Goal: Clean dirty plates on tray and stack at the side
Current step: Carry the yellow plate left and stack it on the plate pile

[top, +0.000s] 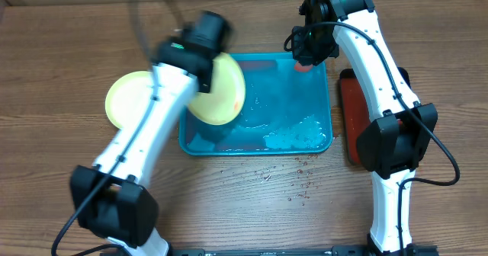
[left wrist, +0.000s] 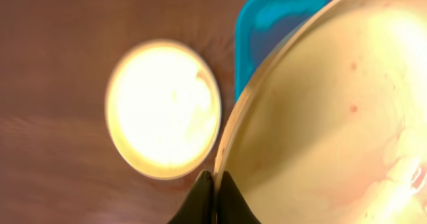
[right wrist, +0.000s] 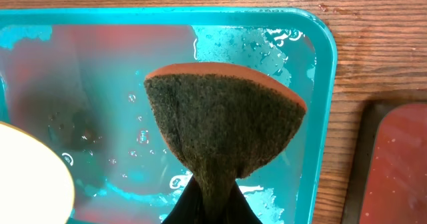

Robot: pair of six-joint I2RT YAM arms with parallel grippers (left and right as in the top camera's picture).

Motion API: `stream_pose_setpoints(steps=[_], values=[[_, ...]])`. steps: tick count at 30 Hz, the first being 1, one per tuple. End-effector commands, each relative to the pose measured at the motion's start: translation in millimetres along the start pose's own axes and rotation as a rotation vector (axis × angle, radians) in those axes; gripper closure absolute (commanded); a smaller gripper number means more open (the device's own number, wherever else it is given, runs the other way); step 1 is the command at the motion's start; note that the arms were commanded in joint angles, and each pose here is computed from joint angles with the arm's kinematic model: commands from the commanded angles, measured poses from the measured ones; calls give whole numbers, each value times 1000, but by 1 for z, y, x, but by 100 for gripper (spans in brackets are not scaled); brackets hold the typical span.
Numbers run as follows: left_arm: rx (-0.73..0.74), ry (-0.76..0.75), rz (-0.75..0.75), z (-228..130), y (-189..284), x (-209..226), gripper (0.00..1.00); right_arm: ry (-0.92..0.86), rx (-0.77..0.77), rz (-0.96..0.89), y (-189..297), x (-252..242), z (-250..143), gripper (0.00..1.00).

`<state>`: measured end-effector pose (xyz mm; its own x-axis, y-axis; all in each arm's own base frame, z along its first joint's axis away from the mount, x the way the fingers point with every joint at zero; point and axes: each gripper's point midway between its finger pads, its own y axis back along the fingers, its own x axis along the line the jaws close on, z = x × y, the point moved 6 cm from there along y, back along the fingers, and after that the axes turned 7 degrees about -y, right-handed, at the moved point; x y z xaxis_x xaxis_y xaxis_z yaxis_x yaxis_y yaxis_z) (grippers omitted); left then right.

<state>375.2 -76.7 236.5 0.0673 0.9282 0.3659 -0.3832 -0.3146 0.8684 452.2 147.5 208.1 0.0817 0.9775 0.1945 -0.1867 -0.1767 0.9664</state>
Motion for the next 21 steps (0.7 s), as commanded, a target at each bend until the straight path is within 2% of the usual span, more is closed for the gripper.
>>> stream_pose_setpoints(steps=[1, 6, 13, 17, 21], values=[[54, 171, -252, -3, -8, 25, 95, -3, -49, 14, 18, 2, 3, 96], [79, 338, -332, -12, -31, 86, 96, -4, -48, 13, 18, 2, 3, 96], [100, 596, -305, -45, -64, 170, 96, -4, -48, 13, 18, 2, 3, 96], [104, 701, -342, -69, -90, 190, 96, -4, -50, 14, 18, 2, 4, 96], [108, 746, -364, -92, -122, 187, 96, -4, -50, 14, 18, 2, 4, 96]])
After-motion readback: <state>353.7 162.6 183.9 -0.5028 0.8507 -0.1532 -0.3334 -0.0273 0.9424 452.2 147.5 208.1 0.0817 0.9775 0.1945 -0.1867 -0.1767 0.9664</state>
